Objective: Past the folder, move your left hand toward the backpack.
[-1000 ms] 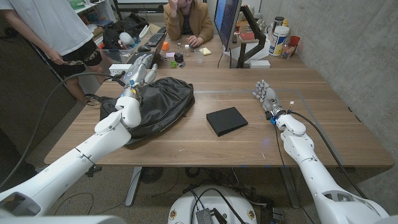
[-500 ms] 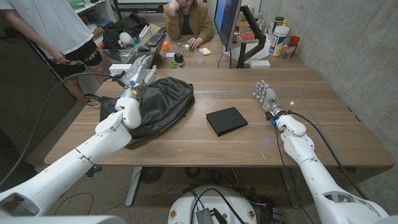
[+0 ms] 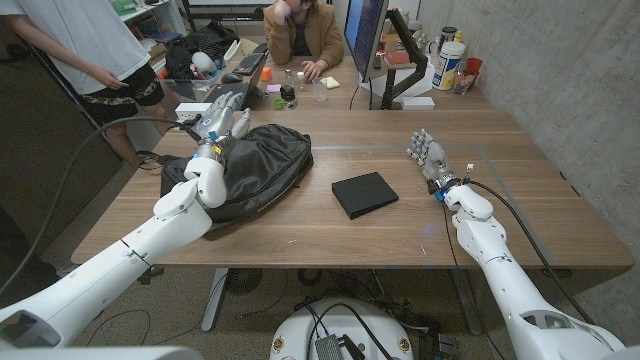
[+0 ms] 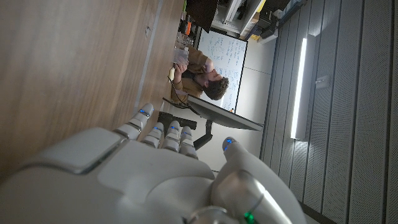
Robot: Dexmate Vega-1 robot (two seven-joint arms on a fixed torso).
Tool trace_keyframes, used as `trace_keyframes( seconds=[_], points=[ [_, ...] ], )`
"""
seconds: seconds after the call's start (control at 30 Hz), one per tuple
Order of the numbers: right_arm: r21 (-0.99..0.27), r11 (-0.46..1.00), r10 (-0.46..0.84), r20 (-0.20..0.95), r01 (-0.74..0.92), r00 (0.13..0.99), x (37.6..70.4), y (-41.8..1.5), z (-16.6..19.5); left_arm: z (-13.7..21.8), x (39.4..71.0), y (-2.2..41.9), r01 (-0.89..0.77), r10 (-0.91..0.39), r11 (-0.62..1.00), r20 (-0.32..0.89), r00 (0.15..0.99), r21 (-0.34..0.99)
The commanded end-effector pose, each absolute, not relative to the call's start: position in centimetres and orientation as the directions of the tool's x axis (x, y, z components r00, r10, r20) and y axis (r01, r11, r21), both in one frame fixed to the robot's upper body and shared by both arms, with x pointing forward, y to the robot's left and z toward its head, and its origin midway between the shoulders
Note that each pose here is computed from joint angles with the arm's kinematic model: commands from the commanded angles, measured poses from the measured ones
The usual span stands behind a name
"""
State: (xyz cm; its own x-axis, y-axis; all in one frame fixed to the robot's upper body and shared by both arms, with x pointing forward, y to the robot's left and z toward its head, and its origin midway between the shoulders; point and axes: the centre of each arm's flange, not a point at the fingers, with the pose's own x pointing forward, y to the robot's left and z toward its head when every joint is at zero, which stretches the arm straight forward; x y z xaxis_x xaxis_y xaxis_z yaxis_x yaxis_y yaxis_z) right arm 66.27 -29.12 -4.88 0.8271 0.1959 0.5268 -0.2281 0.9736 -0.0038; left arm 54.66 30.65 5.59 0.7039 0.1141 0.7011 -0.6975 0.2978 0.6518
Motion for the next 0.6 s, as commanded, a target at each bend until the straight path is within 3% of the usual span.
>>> trace_keyframes(
  seconds=[0.03,0.6],
  points=[
    [-0.004,0.974,0.194,0.526,-0.226,0.828,66.13,-28.94,-4.98,5.40,54.76,31.19,-0.692,0.123,0.288,0.691,0.712,0.662],
    [-0.009,0.974,0.196,0.523,-0.224,0.830,66.11,-28.72,-4.91,5.18,54.89,31.44,-0.690,0.126,0.271,0.686,0.716,0.671]
  ],
)
